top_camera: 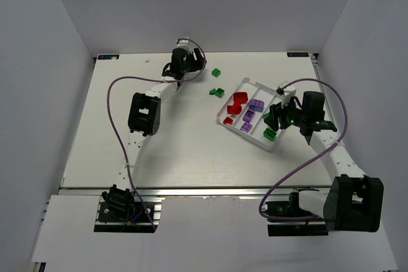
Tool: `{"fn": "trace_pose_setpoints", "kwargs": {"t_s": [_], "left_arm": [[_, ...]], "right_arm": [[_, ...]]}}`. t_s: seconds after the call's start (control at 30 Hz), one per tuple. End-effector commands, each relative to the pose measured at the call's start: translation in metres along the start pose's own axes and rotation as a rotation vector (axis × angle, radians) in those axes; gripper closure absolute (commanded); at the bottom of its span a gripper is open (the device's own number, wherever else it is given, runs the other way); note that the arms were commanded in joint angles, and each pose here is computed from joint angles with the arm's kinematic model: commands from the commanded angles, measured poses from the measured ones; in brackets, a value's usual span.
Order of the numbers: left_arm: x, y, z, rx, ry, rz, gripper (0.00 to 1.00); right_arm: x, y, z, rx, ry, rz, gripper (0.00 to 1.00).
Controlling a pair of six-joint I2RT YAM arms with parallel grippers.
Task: Sort the legos into containers by color
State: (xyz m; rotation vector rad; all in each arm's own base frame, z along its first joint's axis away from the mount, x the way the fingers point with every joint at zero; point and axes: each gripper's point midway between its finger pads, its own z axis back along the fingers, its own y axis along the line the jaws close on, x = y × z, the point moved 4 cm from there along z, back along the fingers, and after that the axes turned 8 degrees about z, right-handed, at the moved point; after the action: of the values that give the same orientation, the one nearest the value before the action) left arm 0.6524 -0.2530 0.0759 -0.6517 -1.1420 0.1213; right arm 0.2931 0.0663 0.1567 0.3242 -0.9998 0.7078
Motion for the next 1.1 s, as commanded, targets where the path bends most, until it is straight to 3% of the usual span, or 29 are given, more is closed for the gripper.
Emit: {"fn": "trace_pose_setpoints", "kwargs": {"t_s": [0.0, 0.4, 1.07], "left_arm": [[0.038, -0.034, 0.006, -0.084, -0.072, -0.164, 0.21], [0.015, -0.010, -0.003, 0.055, -0.062, -0.320, 0.19], [-0.006, 0.010, -0.014, 0.110, -0.044, -0.362, 0.26]], "right_arm": [[0.007, -0.002, -0.003, 0.006, -0.038, -0.003, 0.38], [0.015, -0.015, -0.003, -0.015, -0.053, -0.044, 0.37], [0.017, -0.020, -0.002, -0.028, -0.060, -0.064, 0.36]]}}
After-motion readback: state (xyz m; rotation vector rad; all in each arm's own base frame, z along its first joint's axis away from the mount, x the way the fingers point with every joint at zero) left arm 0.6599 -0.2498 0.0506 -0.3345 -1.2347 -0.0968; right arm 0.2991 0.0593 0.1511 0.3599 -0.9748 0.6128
